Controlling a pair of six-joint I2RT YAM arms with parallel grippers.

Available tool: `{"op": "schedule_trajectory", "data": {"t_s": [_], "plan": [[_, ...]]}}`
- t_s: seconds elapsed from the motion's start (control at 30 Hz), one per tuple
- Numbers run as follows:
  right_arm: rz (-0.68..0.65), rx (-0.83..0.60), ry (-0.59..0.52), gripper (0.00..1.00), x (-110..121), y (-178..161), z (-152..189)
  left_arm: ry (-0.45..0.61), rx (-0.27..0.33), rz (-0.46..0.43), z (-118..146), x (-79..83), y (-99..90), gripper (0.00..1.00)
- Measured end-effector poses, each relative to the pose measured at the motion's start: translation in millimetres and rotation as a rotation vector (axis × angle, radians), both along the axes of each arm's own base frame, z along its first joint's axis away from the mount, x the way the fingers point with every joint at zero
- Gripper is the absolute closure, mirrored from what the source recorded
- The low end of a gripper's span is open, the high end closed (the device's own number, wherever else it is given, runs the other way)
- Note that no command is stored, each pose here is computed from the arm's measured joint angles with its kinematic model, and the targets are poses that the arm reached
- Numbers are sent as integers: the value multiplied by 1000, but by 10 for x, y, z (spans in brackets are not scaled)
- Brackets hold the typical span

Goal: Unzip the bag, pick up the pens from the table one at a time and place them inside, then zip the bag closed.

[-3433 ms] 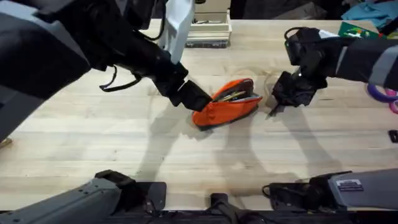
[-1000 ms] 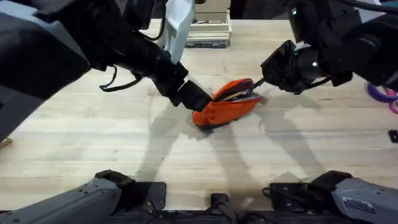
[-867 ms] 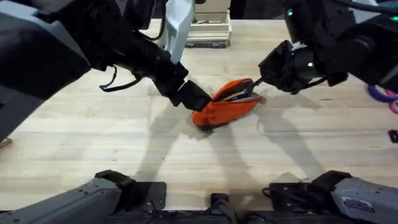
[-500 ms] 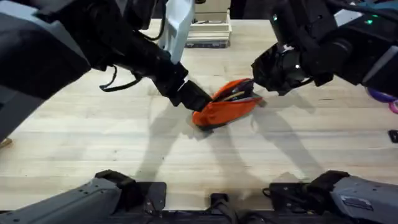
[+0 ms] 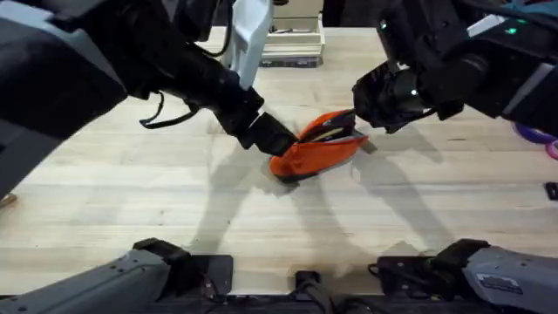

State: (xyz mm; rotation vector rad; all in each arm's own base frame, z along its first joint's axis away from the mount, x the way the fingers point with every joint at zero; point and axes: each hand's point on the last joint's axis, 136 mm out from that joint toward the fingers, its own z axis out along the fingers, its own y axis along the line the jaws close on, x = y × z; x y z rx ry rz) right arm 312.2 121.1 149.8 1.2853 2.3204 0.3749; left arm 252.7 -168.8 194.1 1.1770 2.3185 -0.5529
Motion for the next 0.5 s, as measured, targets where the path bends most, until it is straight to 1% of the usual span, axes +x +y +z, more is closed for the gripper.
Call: {"op": "schedule_trajectory", "data": {"t_s": [0.23,0.5], "plan": [[10,-22,49,967,-52,37,-129,0,0,0,0,-1,0,7],[-20,1,87,967,-120,206,-261,2,1,0,-2,-5,1,7]]}}
